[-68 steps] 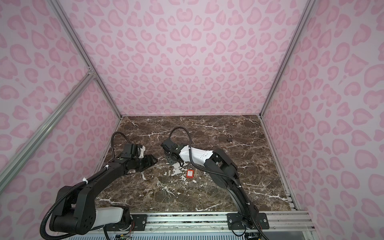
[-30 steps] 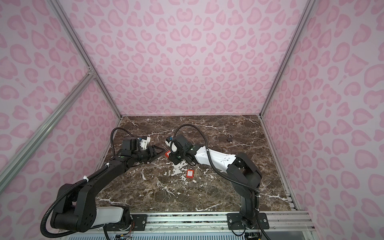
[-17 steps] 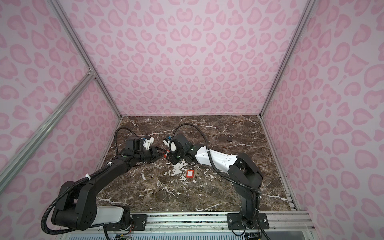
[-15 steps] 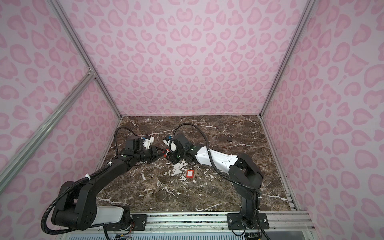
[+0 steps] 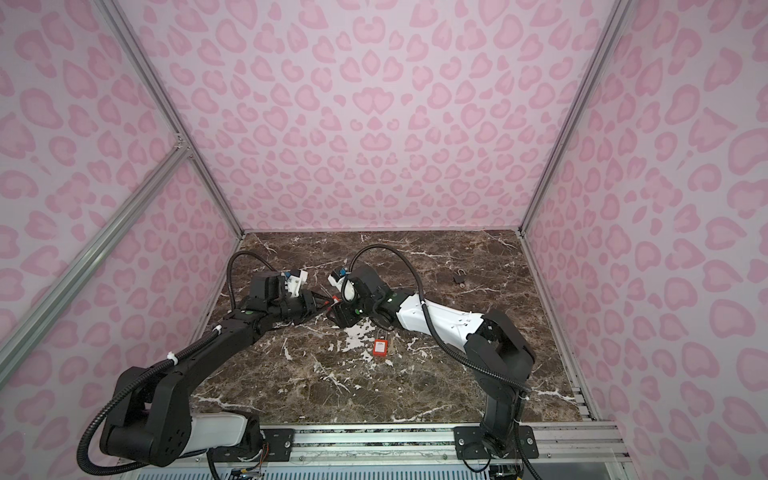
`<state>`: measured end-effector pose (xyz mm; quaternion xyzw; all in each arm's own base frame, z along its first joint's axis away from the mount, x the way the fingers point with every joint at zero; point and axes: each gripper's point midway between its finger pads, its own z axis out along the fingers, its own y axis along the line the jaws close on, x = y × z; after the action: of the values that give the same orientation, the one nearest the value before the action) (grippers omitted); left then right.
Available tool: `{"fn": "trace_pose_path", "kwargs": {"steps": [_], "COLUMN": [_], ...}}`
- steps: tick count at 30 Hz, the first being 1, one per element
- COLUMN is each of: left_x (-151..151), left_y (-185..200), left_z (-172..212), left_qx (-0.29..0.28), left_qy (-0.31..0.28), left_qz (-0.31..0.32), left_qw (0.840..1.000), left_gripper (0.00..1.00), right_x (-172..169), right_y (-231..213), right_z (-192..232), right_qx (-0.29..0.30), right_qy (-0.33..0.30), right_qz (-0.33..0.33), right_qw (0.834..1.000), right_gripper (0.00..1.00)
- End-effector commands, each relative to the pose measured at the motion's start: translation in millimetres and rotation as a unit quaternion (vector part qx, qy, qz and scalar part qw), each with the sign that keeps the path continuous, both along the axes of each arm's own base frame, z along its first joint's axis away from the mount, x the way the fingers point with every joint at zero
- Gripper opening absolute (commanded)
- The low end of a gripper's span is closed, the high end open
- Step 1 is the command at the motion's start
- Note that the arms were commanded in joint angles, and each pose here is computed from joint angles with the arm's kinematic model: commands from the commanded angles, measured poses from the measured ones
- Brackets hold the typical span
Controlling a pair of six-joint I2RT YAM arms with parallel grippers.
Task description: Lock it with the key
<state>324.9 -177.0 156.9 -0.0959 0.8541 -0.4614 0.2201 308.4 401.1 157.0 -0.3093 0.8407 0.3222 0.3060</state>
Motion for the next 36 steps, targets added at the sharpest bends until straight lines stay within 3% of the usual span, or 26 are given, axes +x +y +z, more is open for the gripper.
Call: {"fn": "trace_pose_path", "kwargs": {"steps": [1,7,13,20,26,36], "left_x": [10,12,12,8,2,-1], "left_y": [7,14,15,30,36,30], "left_z": [20,50,87,124,149,160], "left_qx": [-0.001,-0.023,-0.073,-0.111,-0.134,-0.185], "left_qy": [-0.048,-0.107,-0.166,-0.233,-0.27,-0.274], "left_qz": [0.03,0.058,0.07,0.121,0.132,0.11], "left_qw": [0.998,0.992,0.981,0.958,0.944,0.937], "left_gripper": [0.09,0.04,0.04,0.04,0.04,0.04], "right_x": [11,37,47,45,38,25], "right_y": [-1,-23,-31,-38,-25,4], "right_z": [24,51,80,116,111,112], "right_qx": [0.089,0.243,0.384,0.524,0.513,0.515], "right_qy": [0.022,0.089,0.128,0.143,0.15,0.171], "right_qz": [-0.03,-0.077,-0.078,-0.059,-0.051,-0.026], "right_qw": [0.995,0.963,0.911,0.837,0.843,0.84], "right_gripper": [0.7,0.7,0.7,0.72,0.73,0.73]}}
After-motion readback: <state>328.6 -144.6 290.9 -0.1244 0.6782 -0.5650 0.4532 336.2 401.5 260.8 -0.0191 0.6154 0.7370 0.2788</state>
